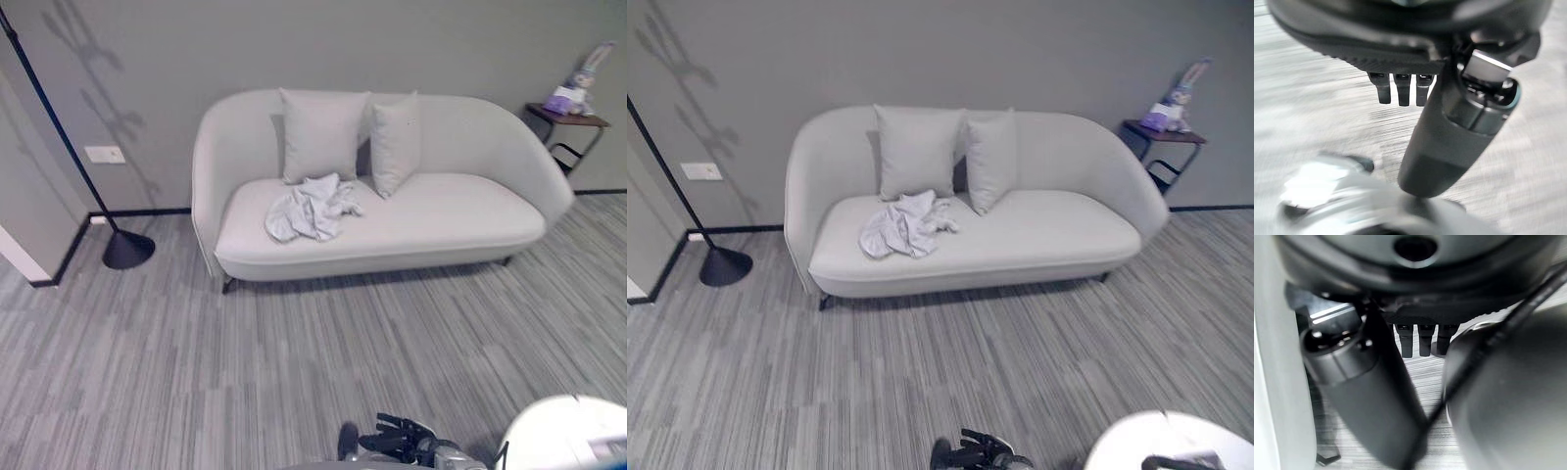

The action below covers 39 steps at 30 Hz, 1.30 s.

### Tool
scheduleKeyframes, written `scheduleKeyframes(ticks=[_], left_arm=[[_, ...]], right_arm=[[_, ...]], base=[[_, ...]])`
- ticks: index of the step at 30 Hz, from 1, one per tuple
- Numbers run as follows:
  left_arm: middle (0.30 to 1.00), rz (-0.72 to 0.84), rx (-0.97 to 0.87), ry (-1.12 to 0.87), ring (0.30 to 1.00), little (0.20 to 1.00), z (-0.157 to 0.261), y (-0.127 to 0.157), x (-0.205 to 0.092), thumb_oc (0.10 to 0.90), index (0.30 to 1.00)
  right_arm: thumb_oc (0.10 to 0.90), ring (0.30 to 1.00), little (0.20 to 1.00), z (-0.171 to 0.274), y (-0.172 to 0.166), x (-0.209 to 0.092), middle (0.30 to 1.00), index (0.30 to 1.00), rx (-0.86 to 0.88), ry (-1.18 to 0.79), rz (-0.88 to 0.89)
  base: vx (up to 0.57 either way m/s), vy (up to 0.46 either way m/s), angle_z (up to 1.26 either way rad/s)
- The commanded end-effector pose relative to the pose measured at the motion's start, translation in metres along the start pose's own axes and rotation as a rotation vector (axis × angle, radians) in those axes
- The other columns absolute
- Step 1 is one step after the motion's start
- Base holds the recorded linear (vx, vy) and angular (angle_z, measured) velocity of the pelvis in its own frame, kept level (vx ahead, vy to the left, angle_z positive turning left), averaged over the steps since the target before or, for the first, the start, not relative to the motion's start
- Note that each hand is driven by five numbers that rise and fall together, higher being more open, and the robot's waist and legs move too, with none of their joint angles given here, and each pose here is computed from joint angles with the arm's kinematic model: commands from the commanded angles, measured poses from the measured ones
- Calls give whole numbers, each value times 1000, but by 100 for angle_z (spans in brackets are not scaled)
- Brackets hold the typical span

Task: Hang the clothes on the sofa on the clothes rack.

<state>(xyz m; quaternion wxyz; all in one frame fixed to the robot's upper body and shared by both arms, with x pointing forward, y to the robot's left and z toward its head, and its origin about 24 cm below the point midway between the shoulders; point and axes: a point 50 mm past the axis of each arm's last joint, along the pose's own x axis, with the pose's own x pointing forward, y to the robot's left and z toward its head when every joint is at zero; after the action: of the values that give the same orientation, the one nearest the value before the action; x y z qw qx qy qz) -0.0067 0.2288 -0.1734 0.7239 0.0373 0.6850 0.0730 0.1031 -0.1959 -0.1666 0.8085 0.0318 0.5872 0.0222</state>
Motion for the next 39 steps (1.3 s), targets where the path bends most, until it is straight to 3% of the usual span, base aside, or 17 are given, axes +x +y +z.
scheduleKeyframes(ticks=[1,7,14,21,26,29,39], left_arm=[[900,11,76,-157,900,900,59,7,0,800,900],[900,13,328,-273,900,900,96,-10,-4,800,900],[900,23,164,-344,900,900,109,-10,-6,800,900],[900,6,39,-228,900,900,69,-15,0,800,900],[900,49,107,-204,900,900,62,-2,0,800,900],[900,91,203,-299,900,900,85,8,-4,800,900],[900,77,371,-426,900,900,123,-1,-12,800,900]], right_arm=[[800,900,900,-3,8,1,900,900,-19,22,23],[800,900,900,51,-4,1,900,900,-126,-108,-88],[800,900,900,103,-3,-6,900,900,-40,-318,-129],[800,900,900,150,-18,-26,900,900,-3,-533,-280],[800,900,900,171,-34,-41,900,900,-53,-622,-425],[800,900,900,192,-46,-51,900,900,-126,-634,-518],[800,900,900,224,-93,-97,900,900,-227,-766,-752]], base=[[546,-232,30],[294,-140,23],[247,45,-20],[308,101,-15],[386,120,-11],[267,153,-19],[262,-1,15]])
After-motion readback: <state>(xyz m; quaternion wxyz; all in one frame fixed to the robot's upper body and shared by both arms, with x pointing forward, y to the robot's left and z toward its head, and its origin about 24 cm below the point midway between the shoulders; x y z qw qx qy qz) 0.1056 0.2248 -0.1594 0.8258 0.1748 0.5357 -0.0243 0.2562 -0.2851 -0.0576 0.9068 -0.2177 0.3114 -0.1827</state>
